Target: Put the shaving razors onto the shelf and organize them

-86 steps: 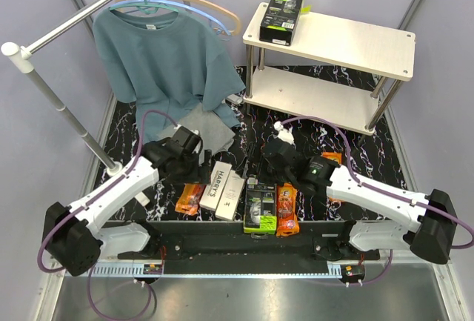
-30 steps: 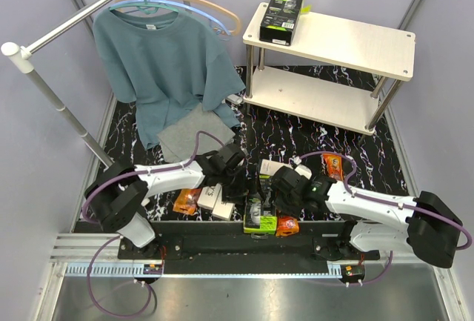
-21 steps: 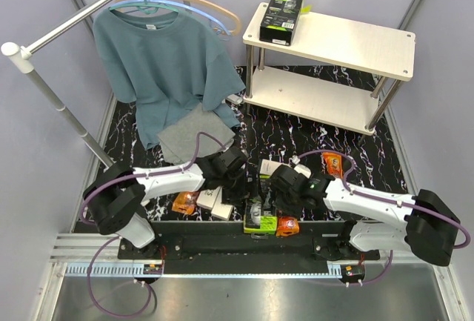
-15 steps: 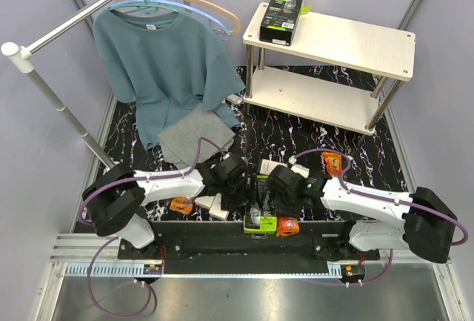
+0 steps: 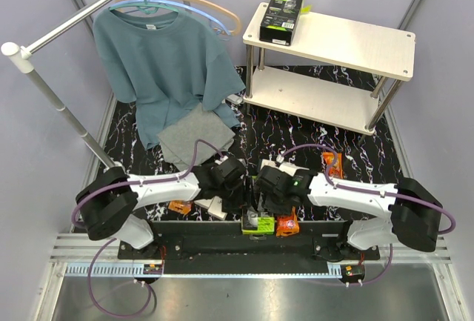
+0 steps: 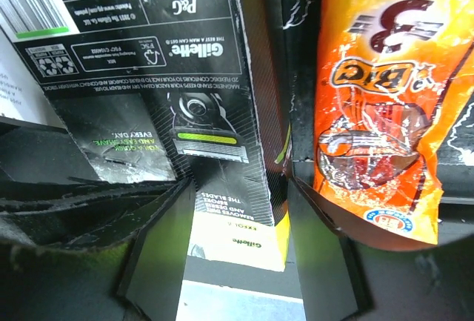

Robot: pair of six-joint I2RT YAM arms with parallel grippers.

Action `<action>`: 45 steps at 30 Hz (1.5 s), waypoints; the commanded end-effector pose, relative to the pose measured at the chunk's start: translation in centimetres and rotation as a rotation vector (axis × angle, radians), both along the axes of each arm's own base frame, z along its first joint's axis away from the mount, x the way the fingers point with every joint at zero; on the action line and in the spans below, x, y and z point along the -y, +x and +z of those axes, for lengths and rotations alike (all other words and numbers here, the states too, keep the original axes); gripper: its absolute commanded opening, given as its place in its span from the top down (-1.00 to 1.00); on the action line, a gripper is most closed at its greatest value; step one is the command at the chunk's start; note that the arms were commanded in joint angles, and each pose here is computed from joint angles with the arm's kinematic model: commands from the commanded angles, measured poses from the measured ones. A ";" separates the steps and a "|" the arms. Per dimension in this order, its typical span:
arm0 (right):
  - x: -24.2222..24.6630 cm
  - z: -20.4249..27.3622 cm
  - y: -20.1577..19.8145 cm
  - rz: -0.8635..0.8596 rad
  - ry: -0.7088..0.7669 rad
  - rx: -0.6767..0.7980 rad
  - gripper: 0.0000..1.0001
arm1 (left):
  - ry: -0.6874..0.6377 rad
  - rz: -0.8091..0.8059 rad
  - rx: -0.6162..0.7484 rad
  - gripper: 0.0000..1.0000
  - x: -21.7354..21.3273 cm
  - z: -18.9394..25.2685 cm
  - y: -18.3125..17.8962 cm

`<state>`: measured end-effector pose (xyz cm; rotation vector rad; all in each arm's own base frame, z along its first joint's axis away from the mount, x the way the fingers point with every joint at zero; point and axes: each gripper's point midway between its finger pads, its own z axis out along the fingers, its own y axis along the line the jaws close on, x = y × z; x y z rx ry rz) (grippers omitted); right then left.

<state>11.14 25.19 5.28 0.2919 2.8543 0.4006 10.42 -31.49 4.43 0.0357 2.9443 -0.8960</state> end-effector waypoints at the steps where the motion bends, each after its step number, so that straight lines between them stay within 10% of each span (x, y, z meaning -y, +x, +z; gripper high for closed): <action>1: -8.3 3.9 -0.8 0.068 0.313 0.009 -0.22 | -0.094 -0.100 -0.017 -0.26 1.8 2.0 -3.1; 29: -9.4 7.7 -4.3 0.086 0.479 -0.010 -0.22 | -0.163 -0.081 0.121 -0.33 0.6 8.3 -4.4; 45: -5.6 2.2 -4.0 -0.069 0.487 -0.002 -0.72 | -0.053 0.001 0.097 -0.77 -3.5 4.5 -5.1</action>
